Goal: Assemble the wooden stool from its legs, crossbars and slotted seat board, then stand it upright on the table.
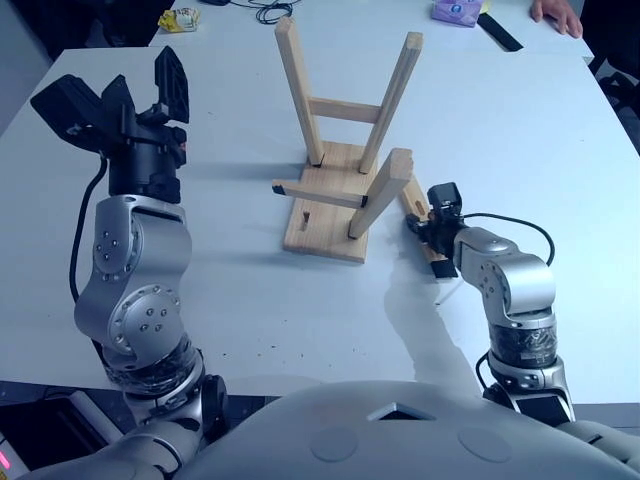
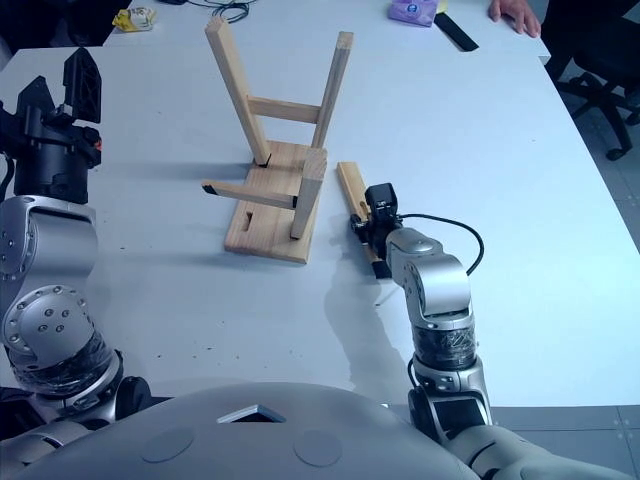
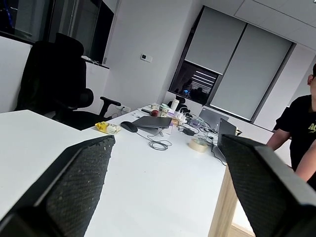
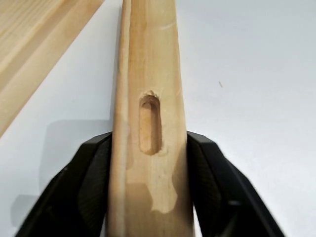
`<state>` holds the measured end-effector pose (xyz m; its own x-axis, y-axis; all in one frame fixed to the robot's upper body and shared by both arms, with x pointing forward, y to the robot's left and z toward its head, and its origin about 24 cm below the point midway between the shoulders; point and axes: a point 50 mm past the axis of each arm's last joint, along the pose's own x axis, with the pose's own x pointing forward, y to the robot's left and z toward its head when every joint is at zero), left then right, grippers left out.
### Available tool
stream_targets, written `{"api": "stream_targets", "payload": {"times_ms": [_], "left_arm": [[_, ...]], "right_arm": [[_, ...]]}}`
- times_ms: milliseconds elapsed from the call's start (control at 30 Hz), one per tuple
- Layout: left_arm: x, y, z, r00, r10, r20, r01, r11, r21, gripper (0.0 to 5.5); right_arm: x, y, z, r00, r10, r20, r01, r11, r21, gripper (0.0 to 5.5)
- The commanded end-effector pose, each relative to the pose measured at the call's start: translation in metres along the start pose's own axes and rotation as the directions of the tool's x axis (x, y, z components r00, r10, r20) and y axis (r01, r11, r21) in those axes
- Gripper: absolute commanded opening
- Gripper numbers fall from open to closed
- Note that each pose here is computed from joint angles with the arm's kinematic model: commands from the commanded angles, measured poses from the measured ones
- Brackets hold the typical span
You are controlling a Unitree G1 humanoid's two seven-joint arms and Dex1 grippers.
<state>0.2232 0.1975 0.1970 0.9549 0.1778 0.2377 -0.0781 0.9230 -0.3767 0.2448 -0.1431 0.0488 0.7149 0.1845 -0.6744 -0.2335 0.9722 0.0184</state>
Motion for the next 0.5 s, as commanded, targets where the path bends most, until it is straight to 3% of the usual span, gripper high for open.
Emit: {"api": "stream_targets", "payload": {"times_ms": [33,200,333,500], "left_arm": [[0.002,-0.003,-0.004,1.000,0.022,-0.007,-0.022,1.000,0.010,3.96],[0.009,-0.007,0.002,0.999,-0.009,0.037,0.010,1.000,-0.012,3.96],[0.019,-0.007,0.008,0.991,-0.133,0.034,0.135,0.989,-0.059,3.96],[0.029,0.009,0.015,0.952,-0.307,-0.010,0.297,0.928,-0.226,3.96]], "right_arm": [[0.010,-0.013,-0.013,0.995,-0.025,-0.095,0.027,1.000,0.013,2.06],[0.017,-0.027,0.016,0.998,-0.057,0.035,0.055,0.997,0.050,2.06],[0.008,-0.057,0.042,0.974,-0.136,0.183,0.114,0.986,0.122,2.06],[-0.029,-0.105,0.122,0.830,-0.157,0.536,0.017,0.966,0.257,2.06]]}}
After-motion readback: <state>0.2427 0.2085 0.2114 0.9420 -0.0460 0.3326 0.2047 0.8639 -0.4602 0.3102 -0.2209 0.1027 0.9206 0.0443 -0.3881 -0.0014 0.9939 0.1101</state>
